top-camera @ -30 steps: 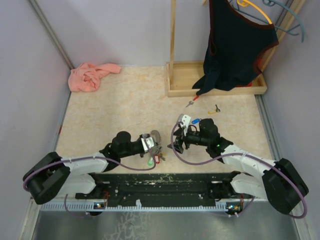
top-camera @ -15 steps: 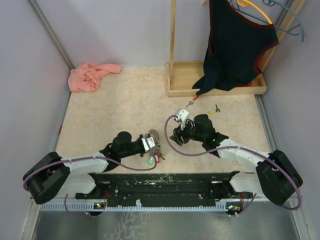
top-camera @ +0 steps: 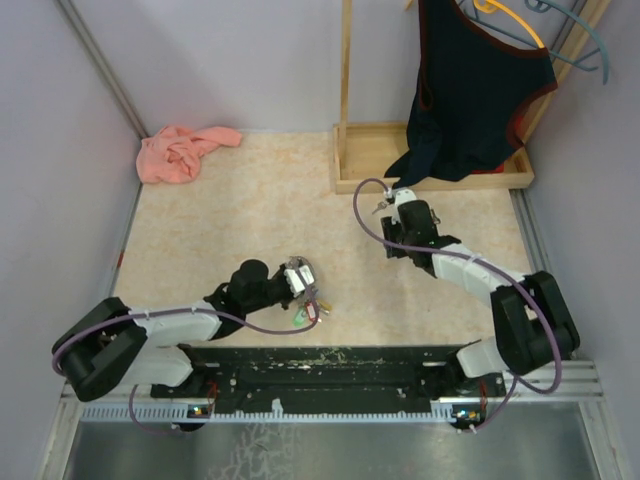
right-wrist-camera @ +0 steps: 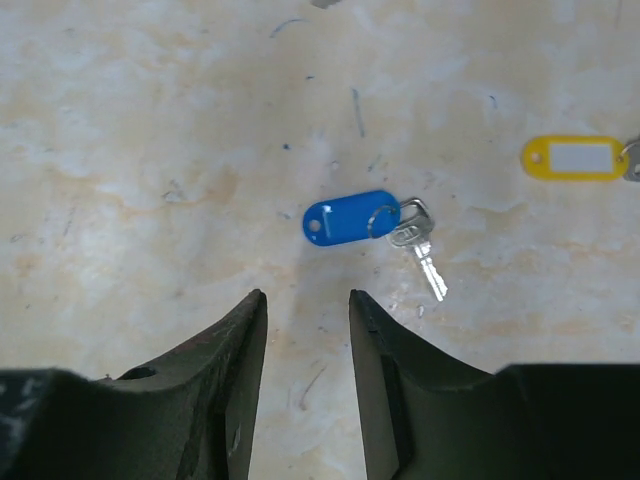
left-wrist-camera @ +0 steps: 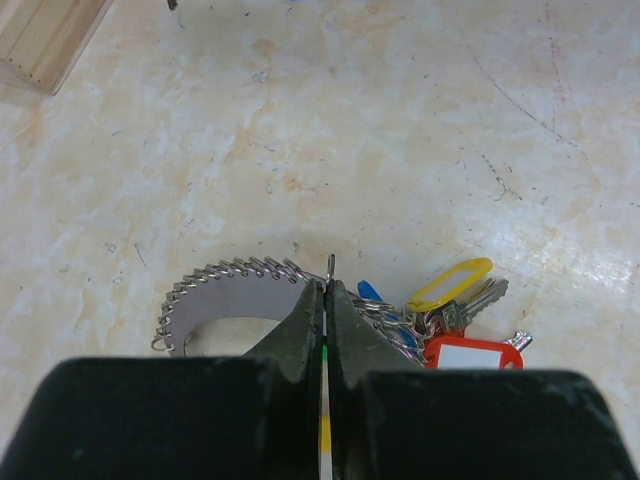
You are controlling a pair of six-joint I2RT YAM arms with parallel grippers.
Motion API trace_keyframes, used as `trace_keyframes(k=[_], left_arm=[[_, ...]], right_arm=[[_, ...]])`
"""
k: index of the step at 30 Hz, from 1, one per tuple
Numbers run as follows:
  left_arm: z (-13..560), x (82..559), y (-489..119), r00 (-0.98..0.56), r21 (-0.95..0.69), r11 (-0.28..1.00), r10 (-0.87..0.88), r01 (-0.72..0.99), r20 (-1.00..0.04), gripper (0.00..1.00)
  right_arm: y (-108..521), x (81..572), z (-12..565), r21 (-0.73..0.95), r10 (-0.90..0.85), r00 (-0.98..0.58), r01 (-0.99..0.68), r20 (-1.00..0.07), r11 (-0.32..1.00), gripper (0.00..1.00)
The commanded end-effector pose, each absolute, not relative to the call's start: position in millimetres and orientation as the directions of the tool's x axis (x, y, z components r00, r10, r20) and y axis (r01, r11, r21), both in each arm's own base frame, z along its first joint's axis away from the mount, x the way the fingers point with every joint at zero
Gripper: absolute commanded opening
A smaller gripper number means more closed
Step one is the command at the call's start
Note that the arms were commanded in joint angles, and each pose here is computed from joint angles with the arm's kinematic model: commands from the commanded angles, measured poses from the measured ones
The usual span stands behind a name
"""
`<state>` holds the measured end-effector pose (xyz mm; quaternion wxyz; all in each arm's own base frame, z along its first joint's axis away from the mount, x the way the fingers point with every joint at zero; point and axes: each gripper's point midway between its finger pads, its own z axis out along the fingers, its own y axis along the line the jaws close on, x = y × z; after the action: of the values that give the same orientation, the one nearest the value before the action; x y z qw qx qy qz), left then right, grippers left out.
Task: Put the keys on the keyring
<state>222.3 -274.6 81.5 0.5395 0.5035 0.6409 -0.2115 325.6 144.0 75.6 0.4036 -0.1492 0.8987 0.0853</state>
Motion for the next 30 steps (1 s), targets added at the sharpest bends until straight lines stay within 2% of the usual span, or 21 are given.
trace_keyframes(k=[1,9,22,25,28,30], left_arm=[[92,230,-282,0.084,0.264,0.426,0.396,0.865,-0.914,0.01],[95,231,-280,0.084,0.266,0.435,0.393,0.860,-0.916,0.01],[92,229,-284,0.080,0.256,0.414,0.398,0.874,-0.914,0.01],[93,228,-284,0.082,0.256,0.411,0.396,0.875,-0.915,0.01],[94,228,-284,0.082,0.254,0.410,0.392,0.876,-0.916,0.01],[96,227,-285,0.085,0.253,0.409,0.386,0.877,-0.919,0.01]], right_arm=[[127,363,87,0.010,-0.121,-0.631,-0.201,-0.766,0.979,0.38],[120,390,67,-0.015,-0.112,-0.658,-0.152,-0.745,0.988,0.32],[122,396,39,0.001,-0.116,-0.721,-0.160,-0.683,0.987,0.25],[121,393,38,0.004,-0.111,-0.727,-0.154,-0.677,0.988,0.15],[124,387,42,0.028,-0.099,-0.734,-0.158,-0.672,0.987,0.00],[125,382,45,0.040,-0.094,-0.740,-0.162,-0.666,0.986,0.00]])
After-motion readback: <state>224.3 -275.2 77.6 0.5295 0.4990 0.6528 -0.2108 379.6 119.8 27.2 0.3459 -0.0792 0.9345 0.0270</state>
